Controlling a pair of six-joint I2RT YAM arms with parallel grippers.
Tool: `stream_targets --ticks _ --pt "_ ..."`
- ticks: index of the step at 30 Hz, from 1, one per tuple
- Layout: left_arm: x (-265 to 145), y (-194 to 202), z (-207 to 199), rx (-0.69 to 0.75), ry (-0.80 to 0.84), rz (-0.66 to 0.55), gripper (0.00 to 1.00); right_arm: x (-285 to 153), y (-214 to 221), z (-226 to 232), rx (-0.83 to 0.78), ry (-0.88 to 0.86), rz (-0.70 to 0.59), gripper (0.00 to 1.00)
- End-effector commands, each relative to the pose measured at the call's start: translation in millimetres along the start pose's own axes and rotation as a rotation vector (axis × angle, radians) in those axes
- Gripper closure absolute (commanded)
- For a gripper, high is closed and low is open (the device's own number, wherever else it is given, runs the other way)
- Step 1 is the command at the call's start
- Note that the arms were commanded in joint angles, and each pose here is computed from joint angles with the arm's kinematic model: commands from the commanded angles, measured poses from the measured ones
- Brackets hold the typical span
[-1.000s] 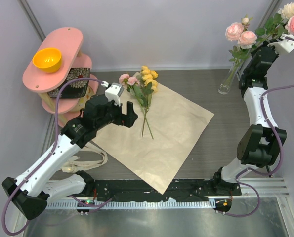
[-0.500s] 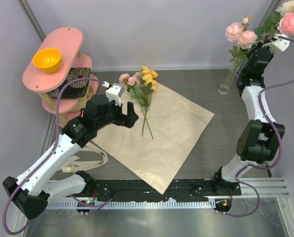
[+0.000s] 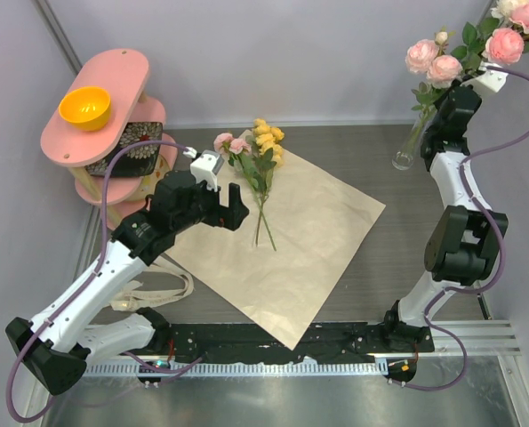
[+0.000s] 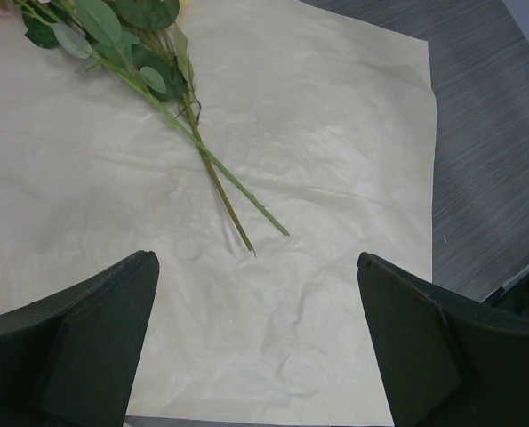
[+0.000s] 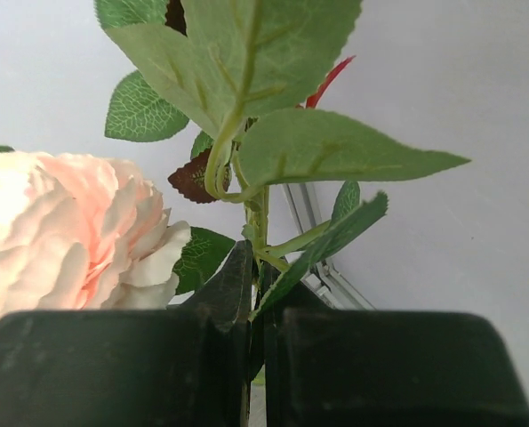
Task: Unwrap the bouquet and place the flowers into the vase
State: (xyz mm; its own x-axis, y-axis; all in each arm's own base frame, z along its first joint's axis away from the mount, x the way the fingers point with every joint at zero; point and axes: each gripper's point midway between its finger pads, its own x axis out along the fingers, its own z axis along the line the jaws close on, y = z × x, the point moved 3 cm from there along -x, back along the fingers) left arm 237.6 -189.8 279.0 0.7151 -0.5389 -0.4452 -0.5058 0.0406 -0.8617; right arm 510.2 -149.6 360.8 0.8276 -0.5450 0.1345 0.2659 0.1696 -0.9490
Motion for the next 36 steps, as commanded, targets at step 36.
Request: stream_targets --ticks 36 --pt "4 -4 -4 -0.019 0.035 -0.02 0.02 5 2 35 -0.166 -0.155 0.04 0.99"
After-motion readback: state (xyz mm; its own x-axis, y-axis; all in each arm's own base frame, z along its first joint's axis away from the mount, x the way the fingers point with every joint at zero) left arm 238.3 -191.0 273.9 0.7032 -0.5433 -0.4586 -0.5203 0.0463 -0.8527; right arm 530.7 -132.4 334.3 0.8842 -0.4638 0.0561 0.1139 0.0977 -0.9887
